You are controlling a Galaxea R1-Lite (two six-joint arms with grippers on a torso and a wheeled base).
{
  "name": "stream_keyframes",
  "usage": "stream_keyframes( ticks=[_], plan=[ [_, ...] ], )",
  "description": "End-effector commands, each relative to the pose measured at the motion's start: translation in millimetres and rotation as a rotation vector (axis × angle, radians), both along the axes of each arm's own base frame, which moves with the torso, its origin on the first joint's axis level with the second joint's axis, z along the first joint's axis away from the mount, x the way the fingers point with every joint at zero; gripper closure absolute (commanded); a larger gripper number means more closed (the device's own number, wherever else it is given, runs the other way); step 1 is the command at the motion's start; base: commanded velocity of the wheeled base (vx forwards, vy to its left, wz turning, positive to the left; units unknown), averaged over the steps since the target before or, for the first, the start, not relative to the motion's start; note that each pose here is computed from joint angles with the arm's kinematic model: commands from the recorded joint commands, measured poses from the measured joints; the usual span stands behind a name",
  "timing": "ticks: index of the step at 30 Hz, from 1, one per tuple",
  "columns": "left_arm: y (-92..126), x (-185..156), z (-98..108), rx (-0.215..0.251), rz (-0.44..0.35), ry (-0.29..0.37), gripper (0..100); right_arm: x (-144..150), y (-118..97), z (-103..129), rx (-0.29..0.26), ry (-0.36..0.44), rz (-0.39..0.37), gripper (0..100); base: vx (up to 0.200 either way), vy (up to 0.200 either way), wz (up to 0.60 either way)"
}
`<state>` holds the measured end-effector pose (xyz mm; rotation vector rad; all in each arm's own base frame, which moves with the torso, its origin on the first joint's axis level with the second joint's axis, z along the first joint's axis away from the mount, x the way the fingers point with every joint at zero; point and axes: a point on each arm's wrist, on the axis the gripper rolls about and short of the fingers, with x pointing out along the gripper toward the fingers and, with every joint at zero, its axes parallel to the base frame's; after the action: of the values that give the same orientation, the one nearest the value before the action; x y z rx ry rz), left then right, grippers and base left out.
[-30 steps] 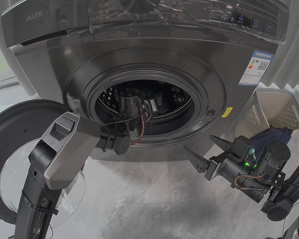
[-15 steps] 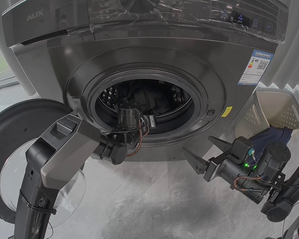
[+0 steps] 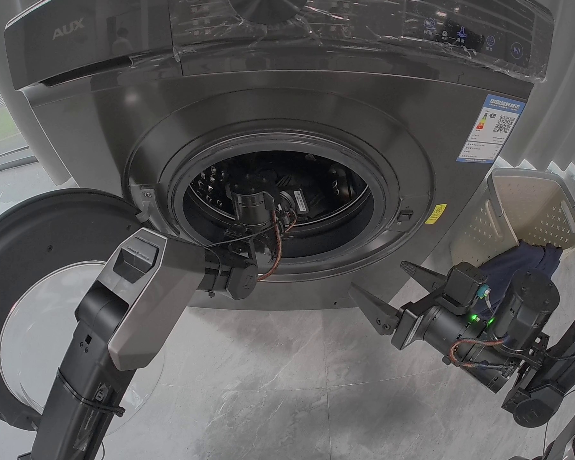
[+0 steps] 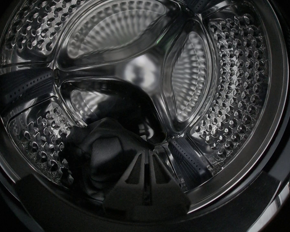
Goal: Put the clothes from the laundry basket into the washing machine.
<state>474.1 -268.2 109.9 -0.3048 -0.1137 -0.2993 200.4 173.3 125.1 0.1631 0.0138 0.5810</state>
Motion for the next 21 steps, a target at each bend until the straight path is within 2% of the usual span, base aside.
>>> stream_keyframes(
  ticks=[1, 3, 4, 11, 13, 16, 17, 21],
  plan=[
    [-2, 2, -13, 0.009, 0.000, 0.022, 100, 0, 0, 0, 0.000, 0.000, 0.000, 0, 0.000, 0.000, 0.00],
    [-2, 2, -13, 0.008, -0.001, 0.026, 100, 0, 0, 0, 0.001, -0.001, 0.000, 0, 0.000, 0.000, 0.00],
    [-2, 1, -12, 0.010, -0.001, 0.030, 0, 0, 0, 0, 0.001, -0.001, 0.000, 0, 0.000, 0.000, 0.00],
    [-4, -4, -7, 0.003, -0.009, 0.023, 0, 0, 0, 0, 0.000, 0.000, 0.000, 0, 0.000, 0.000, 0.00],
    [-4, -8, 3, -0.007, -0.005, 0.012, 0, 0, -1, 0, 0.001, -0.001, -0.001, 0, 0.000, 0.000, 0.00],
    [-3, -22, 12, 0.010, -0.013, 0.038, 0, -1, -1, 1, 0.003, -0.004, 0.000, 0, 0.000, 0.000, 0.00],
    [0, -36, 19, 0.027, -0.024, 0.065, 0, -2, -1, 3, 0.007, -0.007, 0.000, 0, 0.000, 0.000, 0.00],
    [6, -62, 25, 0.066, -0.049, 0.114, 0, -2, -2, 3, 0.008, -0.008, 0.000, 0, 0.000, 0.000, 0.00]
  ],
)
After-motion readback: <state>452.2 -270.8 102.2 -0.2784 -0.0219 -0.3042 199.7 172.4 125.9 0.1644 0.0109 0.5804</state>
